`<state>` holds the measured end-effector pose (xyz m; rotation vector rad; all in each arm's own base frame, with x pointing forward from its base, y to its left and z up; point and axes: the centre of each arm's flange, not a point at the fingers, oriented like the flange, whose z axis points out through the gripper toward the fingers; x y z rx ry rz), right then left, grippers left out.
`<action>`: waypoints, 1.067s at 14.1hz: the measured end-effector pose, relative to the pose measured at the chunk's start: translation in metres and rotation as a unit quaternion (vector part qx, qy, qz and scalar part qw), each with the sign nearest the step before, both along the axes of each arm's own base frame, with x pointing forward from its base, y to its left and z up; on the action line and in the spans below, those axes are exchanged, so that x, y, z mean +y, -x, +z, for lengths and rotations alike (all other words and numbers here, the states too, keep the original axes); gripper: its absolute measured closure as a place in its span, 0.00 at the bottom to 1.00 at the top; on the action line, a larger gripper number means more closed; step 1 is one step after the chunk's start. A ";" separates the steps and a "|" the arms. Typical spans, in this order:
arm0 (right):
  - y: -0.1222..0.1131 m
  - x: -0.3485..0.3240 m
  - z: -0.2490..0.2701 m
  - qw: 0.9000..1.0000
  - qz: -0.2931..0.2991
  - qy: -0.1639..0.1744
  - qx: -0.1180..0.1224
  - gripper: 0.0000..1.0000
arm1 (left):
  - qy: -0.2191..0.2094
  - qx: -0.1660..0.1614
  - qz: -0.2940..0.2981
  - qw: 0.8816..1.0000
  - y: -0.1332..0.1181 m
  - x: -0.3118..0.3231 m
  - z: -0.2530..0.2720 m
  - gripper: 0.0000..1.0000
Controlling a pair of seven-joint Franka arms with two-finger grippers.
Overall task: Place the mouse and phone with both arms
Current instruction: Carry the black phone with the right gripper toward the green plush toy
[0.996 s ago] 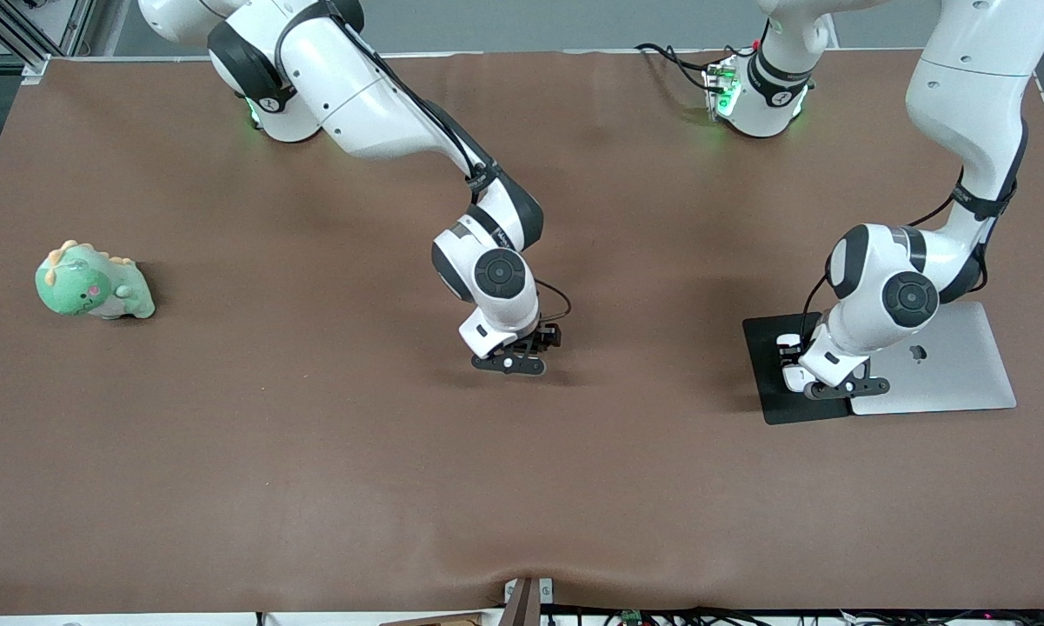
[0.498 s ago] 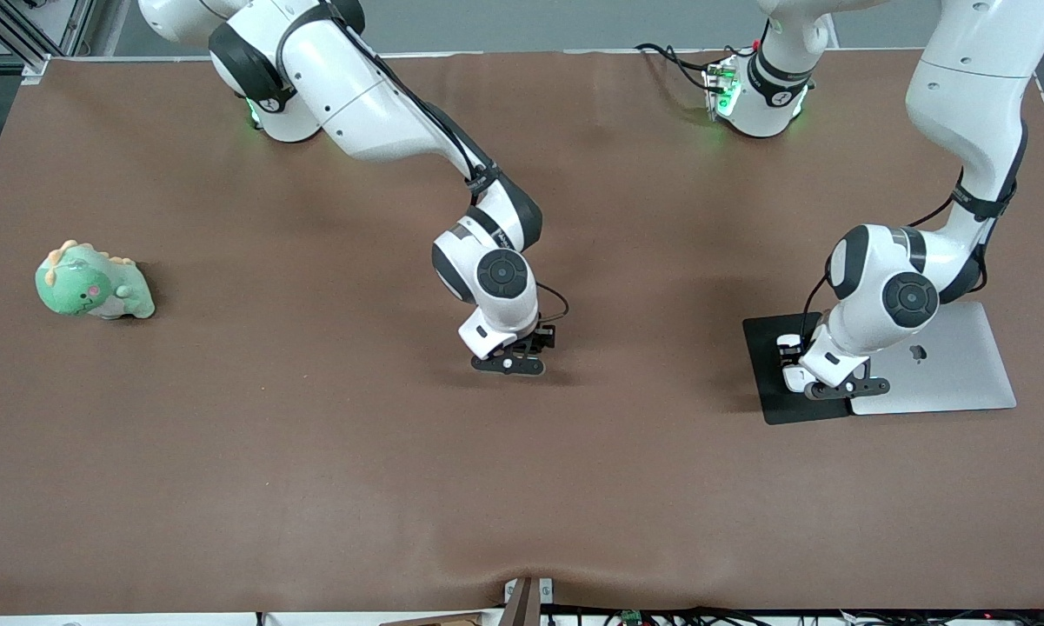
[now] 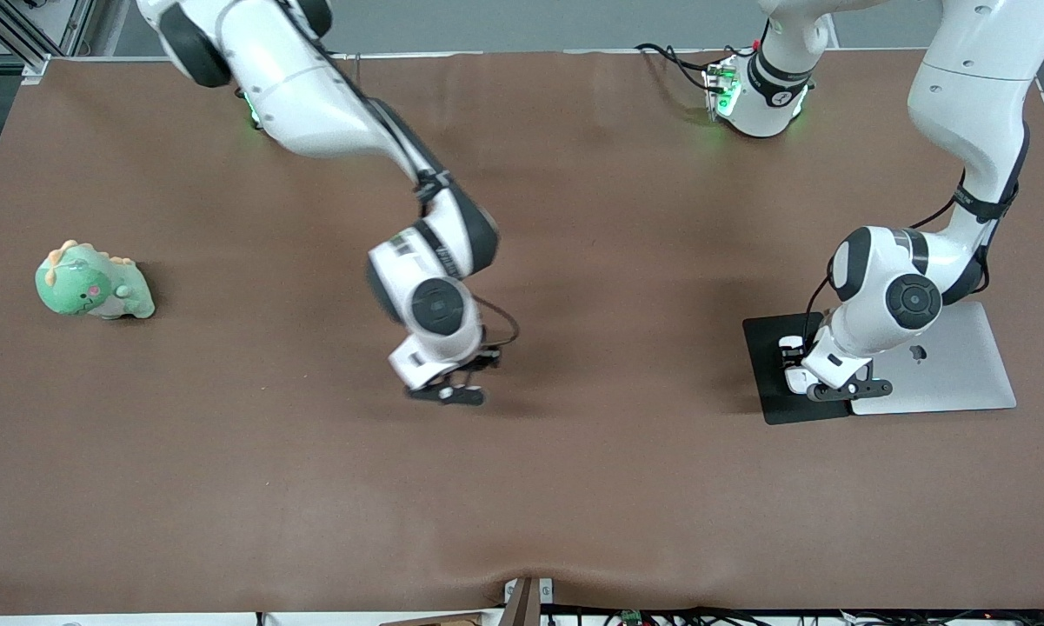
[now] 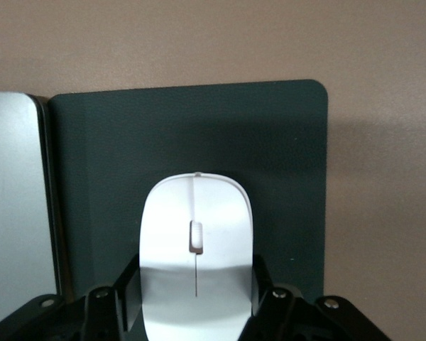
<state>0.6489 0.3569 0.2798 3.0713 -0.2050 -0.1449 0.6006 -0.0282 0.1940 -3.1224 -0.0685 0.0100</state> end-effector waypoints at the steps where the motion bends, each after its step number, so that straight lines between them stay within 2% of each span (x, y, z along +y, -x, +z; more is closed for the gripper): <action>1: -0.016 -0.039 0.014 1.000 -0.010 0.000 0.005 0.20 | 0.000 0.000 0.000 1.000 0.000 0.000 -0.001 0.38; 4: -0.042 -0.144 0.022 1.000 0.000 -0.006 0.022 0.20 | 0.001 -0.001 0.000 1.000 -0.002 0.000 -0.002 0.38; 7: -0.041 -0.239 0.016 0.999 0.016 -0.016 0.038 0.20 | 0.001 0.000 -0.010 1.000 -0.003 0.001 -0.003 0.38; 10: -0.025 -0.326 -0.010 0.998 0.047 -0.031 0.015 0.20 | 0.001 0.000 -0.013 1.000 -0.004 0.001 -0.004 0.38; 12: -0.008 -0.378 -0.039 0.997 0.069 -0.036 -0.001 0.20 | 0.002 -0.001 -0.013 1.000 -0.005 0.001 -0.004 0.38; 15: 0.022 -0.439 -0.075 0.996 0.080 -0.038 -0.013 0.20 | 0.002 -0.001 -0.012 1.000 -0.008 0.001 -0.007 0.38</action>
